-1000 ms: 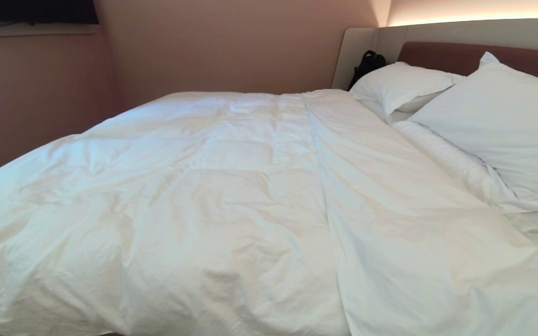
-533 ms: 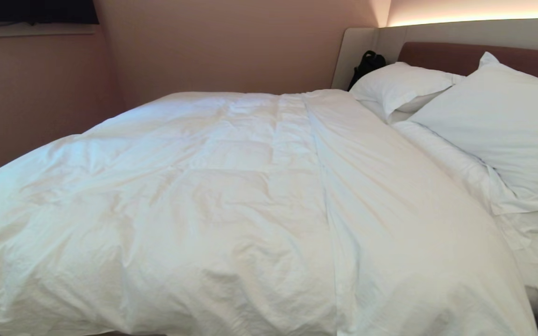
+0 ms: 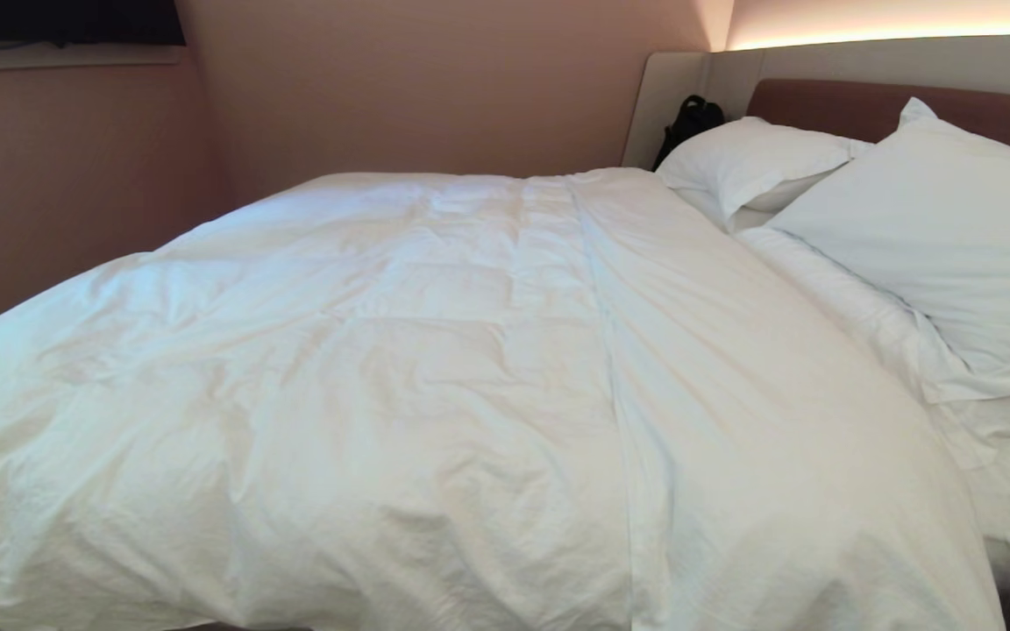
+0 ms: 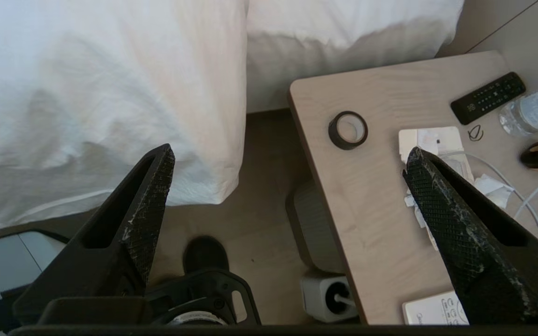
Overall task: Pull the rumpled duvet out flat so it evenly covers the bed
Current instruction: Flatten the corners of the folded blanket
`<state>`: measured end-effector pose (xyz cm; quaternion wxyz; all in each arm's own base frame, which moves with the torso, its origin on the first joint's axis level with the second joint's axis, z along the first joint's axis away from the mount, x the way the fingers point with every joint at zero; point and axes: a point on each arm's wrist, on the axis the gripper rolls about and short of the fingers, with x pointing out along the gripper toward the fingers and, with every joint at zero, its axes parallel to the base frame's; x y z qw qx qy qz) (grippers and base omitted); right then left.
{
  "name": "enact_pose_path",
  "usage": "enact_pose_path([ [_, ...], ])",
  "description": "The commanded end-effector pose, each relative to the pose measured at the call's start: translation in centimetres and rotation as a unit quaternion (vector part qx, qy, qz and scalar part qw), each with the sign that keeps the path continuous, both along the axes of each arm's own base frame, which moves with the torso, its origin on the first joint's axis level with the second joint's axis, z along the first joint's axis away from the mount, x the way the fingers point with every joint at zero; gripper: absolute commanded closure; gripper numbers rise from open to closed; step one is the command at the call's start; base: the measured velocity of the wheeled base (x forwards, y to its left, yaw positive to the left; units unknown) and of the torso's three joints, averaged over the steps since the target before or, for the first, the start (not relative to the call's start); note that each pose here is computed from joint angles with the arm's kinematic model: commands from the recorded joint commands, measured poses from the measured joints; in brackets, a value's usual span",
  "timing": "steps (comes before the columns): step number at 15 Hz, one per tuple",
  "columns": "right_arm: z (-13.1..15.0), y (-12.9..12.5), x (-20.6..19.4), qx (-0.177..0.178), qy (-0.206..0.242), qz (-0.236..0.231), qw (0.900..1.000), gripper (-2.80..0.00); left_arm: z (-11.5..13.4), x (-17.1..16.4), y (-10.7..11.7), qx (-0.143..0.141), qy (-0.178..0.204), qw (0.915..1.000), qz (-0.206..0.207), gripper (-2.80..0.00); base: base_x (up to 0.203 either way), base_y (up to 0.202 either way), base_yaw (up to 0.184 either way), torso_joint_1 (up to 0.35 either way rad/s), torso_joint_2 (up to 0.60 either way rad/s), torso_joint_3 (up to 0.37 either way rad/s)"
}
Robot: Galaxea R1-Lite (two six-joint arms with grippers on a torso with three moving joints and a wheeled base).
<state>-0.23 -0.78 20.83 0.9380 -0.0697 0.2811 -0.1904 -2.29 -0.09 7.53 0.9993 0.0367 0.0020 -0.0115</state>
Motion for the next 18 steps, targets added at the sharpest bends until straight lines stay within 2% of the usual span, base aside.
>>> enact_pose_path([
  [1,0.4,-0.2,4.0,0.002,0.03,-0.003,1.0,-2.8,0.0,0.0,0.0,0.0,0.0,1.0,0.0,0.0,0.0,0.0,0.0,0.0,0.0,0.0],
  [2,0.6,-0.3,4.9,0.002,0.02,-0.004,1.0,-2.8,0.0,0.0,0.0,0.0,0.0,1.0,0.0,0.0,0.0,0.0,0.0,0.0,0.0,0.0],
  [3,0.7,-0.3,5.5,0.004,0.018,-0.001,1.0,0.0,0.0,0.0,0.0,0.0,0.0,1.0,0.0,0.0,0.0,0.0,0.0,0.0,0.0,0.0],
  [7,-0.6,-0.5,10.7,0.035,0.102,0.023,0.994,0.0,0.0,0.0,0.0,0.0,0.0,1.0,0.0,0.0,0.0,0.0,0.0,0.0,0.0,0.0],
  [9,-1.9,-0.8,12.9,0.061,0.127,0.039,0.989,0.0,0.0,0.0,0.0,0.0,0.0,1.0,0.0,0.0,0.0,0.0,0.0,0.0,0.0,0.0],
  [11,-3.7,-1.2,15.3,0.082,0.121,0.06,0.988,0.0,0.0,0.0,0.0,0.0,0.0,1.0,0.0,0.0,0.0,0.0,0.0,0.0,0.0,0.0],
  [14,-6.1,-1.7,17.7,0.084,0.117,0.075,0.987,0.0,0.0,0.0,0.0,0.0,0.0,1.0,0.0,0.0,0.0,0.0,0.0,0.0,0.0,0.0],
  [18,-7.8,-1.8,18.5,0.084,0.127,0.124,0.981,0.0,0.0,0.0,0.0,0.0,0.0,1.0,0.0,0.0,0.0,0.0,0.0,0.0,0.0,0.0],
])
